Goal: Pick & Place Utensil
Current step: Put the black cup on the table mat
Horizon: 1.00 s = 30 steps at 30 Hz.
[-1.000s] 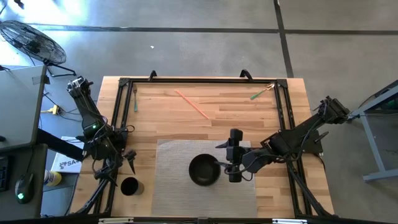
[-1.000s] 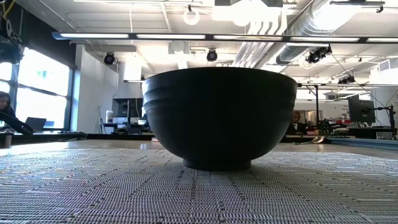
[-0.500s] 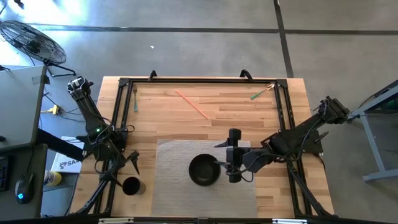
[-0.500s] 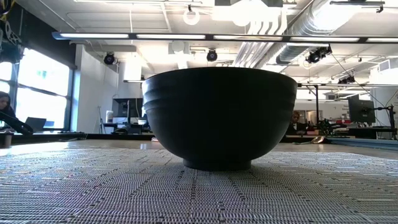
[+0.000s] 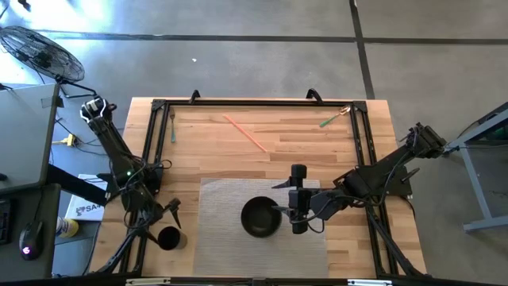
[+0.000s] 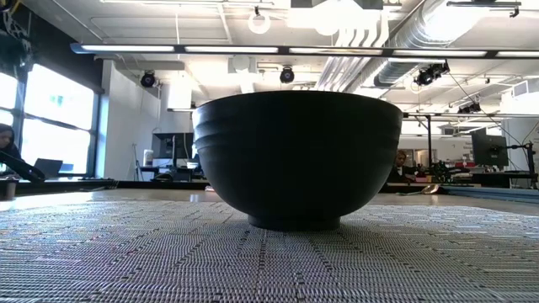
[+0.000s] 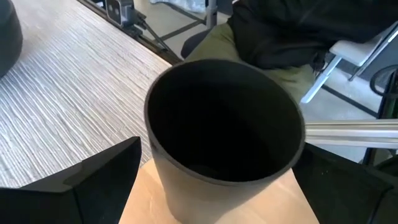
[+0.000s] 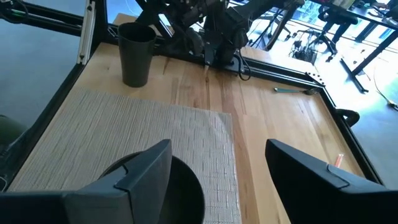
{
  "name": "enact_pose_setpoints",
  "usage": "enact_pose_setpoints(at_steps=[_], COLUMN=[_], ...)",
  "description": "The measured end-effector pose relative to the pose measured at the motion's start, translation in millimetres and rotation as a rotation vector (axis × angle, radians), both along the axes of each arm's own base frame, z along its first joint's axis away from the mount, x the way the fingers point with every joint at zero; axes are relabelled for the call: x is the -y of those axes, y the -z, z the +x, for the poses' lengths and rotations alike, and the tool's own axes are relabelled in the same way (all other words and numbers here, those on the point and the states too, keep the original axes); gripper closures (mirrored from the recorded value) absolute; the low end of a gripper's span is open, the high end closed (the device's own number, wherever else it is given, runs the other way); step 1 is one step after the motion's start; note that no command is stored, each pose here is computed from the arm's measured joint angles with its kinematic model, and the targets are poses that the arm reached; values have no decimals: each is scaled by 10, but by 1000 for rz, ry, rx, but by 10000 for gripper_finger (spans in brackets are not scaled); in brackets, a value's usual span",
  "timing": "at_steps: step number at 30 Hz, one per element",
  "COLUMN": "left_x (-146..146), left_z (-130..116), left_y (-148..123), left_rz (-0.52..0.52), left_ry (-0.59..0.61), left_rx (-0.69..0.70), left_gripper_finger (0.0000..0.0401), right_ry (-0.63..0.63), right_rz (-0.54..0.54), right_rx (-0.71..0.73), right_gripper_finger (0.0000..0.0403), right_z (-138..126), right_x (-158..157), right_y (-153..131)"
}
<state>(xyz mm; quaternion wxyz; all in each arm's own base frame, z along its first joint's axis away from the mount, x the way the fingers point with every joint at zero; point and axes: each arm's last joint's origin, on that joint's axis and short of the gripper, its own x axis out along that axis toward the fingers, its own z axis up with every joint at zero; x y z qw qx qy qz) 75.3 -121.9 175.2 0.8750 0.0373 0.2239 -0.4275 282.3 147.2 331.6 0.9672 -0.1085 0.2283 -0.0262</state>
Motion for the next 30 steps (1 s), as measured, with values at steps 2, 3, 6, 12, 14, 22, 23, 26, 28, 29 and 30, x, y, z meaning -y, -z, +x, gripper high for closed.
enact_pose_setpoints(at_steps=[2, 3, 6, 12, 14, 22, 23, 26, 28, 29, 30], left_x=[32, 48, 83, 145, 166, 225, 230, 233, 230, 230, 229], left_z=[21, 32, 63, 116, 129, 165, 168, 179, 182, 183, 183], left_y=[17, 29, 55, 86, 103, 154, 149, 138, 138, 138, 138], left_rz=[4, 10, 22, 27, 27, 15, 8, -7, -9, -8, -8], left_ry=[-5, -10, -35, -81, -84, -102, -102, -134, -149, -151, -152], left_rx=[0, 0, 6, 28, 22, -5, -2, 5, 5, 5, 6], left_gripper_finger=[2, 2, 2, 2, 2, 2, 2, 2, 2, 2, 2], right_ry=[-1, -2, -3, -3, -3, -9, -10, -10, -10, -11, -12], right_rz=[-2, -1, -2, -3, -3, -13, -12, -10, -9, -9, -8], right_rx=[3, 4, 5, 4, 5, 7, 10, 15, 16, 15, 15], right_gripper_finger=[148, 148, 148, 148, 148, 148, 148, 148, 148, 148, 148], right_z=[2, 2, 2, 2, 2, 4, 5, 8, 8, 8, 8], right_x=[-1, -1, -3, -2, -2, -3, -4, -6, -5, -6, -7], right_y=[-3, -4, -5, -5, -5, -9, -11, -16, -16, -16, -16])
